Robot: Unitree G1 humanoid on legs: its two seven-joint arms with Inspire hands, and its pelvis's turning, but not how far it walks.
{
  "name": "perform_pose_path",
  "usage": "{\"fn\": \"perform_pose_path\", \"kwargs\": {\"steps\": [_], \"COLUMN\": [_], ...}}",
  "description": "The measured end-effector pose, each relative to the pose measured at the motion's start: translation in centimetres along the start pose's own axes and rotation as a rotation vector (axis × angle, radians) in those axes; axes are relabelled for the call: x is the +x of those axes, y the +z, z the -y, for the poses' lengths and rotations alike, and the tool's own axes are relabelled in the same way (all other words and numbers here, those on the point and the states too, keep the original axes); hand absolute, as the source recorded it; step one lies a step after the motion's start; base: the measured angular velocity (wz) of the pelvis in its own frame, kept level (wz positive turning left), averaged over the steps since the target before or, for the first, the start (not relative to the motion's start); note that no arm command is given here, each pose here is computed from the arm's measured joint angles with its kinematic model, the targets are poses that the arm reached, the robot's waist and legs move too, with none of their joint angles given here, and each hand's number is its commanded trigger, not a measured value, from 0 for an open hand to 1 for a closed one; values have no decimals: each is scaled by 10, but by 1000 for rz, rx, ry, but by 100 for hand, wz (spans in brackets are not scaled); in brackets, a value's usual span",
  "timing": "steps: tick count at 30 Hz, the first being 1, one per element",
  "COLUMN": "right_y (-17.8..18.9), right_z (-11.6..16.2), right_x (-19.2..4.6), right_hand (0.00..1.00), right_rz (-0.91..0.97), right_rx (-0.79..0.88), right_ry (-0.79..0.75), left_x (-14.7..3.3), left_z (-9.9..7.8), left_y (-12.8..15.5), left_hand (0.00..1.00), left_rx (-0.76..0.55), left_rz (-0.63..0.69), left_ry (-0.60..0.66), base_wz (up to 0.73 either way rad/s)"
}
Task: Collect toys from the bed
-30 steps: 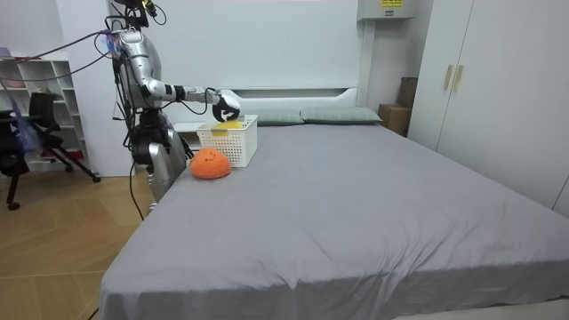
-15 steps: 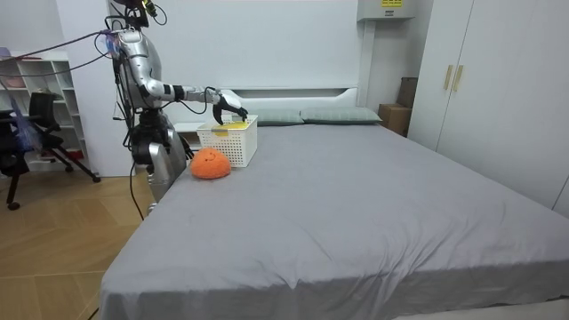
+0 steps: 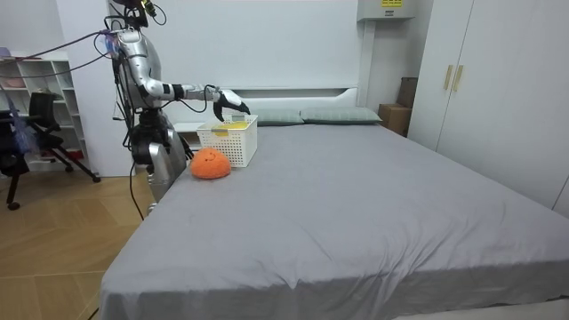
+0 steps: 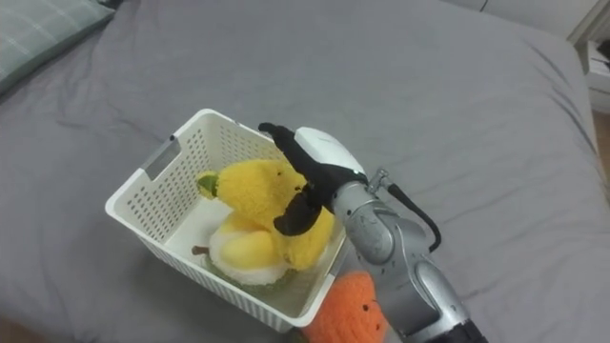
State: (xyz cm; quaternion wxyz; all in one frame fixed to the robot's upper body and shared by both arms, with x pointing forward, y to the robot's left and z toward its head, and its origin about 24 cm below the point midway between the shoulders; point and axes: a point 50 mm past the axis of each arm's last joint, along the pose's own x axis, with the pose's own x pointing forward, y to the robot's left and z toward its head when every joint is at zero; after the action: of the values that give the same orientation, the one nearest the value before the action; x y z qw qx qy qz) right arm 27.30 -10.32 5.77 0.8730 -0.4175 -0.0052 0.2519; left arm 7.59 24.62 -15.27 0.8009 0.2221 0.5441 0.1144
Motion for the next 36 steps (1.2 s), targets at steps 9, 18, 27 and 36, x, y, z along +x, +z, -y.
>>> {"fn": "perform_pose_path", "kwargs": {"steps": [9,18,27,36], "right_y": [-3,-12,-35,-77], "right_z": [41,65,75,57], "right_x": [-10,-19,-37,-60], "right_hand": [0,0,0,0], "right_rz": [37,30,-42,-218], "right_rx": [80,131,218,293], "right_ry": [-229,-427,-543,-608], "left_x": [0,-2,-4,-8], "left_z": [1,5,1,2], "left_y": [-1,-6,-20,-31], "left_hand": [0,0,0,0], "left_rx": [-4,-62,-88,-86], "left_rz": [2,-34,-75,-97], "left_ry": [-1,-9,21,19], "base_wz": [-1,-3,-1,-4]}}
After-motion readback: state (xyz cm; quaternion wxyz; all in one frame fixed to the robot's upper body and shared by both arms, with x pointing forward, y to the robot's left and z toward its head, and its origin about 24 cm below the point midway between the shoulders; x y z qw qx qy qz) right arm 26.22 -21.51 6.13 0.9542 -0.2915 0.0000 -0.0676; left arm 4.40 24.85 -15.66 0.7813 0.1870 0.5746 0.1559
